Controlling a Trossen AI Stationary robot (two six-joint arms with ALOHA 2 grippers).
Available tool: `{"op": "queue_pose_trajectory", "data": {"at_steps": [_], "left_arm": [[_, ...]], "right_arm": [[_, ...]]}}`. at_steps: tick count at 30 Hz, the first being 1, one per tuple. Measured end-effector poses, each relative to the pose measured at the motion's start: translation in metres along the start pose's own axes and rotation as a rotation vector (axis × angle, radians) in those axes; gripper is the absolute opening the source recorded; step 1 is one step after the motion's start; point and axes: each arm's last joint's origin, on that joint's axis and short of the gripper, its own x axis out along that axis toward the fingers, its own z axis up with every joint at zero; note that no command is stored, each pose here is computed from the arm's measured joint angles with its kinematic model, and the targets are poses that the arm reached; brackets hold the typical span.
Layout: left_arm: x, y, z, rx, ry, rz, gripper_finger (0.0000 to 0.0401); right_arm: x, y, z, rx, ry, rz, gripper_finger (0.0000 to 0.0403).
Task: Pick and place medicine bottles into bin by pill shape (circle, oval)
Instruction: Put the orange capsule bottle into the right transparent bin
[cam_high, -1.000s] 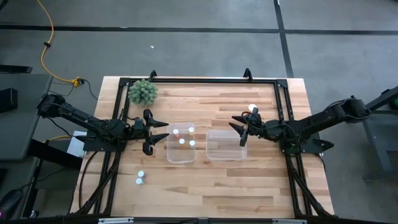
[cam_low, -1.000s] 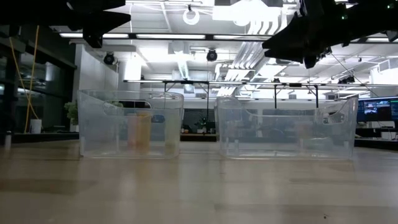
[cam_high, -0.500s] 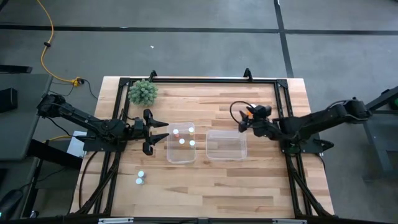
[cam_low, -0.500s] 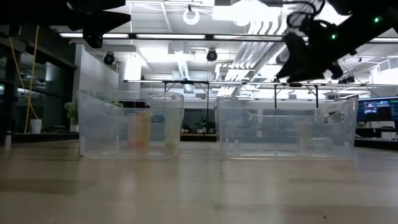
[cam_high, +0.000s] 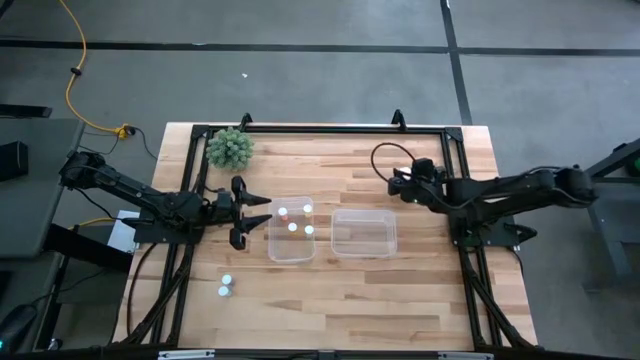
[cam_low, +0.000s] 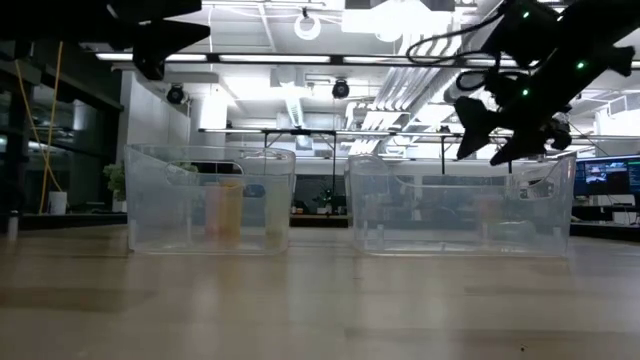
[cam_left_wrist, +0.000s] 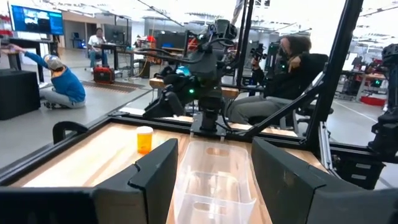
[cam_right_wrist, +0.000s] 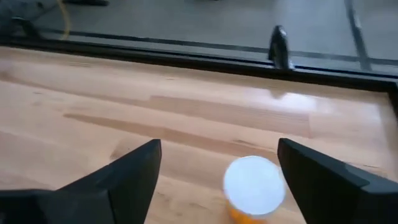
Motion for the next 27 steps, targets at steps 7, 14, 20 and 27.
{"op": "queue_pose_trajectory", "data": {"at_steps": [7, 14, 20, 27], "left_arm": [[0.0, 0.0, -0.002, -0.015, 0.016, 0.0, 0.0195], [0.0, 0.0, -0.002, -0.008, 0.015, 0.0, 0.0195], [0.0, 0.0, -0.001, -0.016, 0.015, 0.0, 0.0195], [0.0, 0.0, -0.001, -0.016, 0.015, 0.001, 0.0195]], "right_arm": [[0.026, -0.006, -0.005, 0.048, 0.053, -0.133, 0.0323], [0.044, -0.008, -0.013, 0.067, 0.145, -0.174, 0.0323], [0.047, -0.006, -0.015, 0.078, 0.165, -0.161, 0.0323], [0.047, -0.007, -0.015, 0.107, 0.162, -0.169, 0.031]]}}
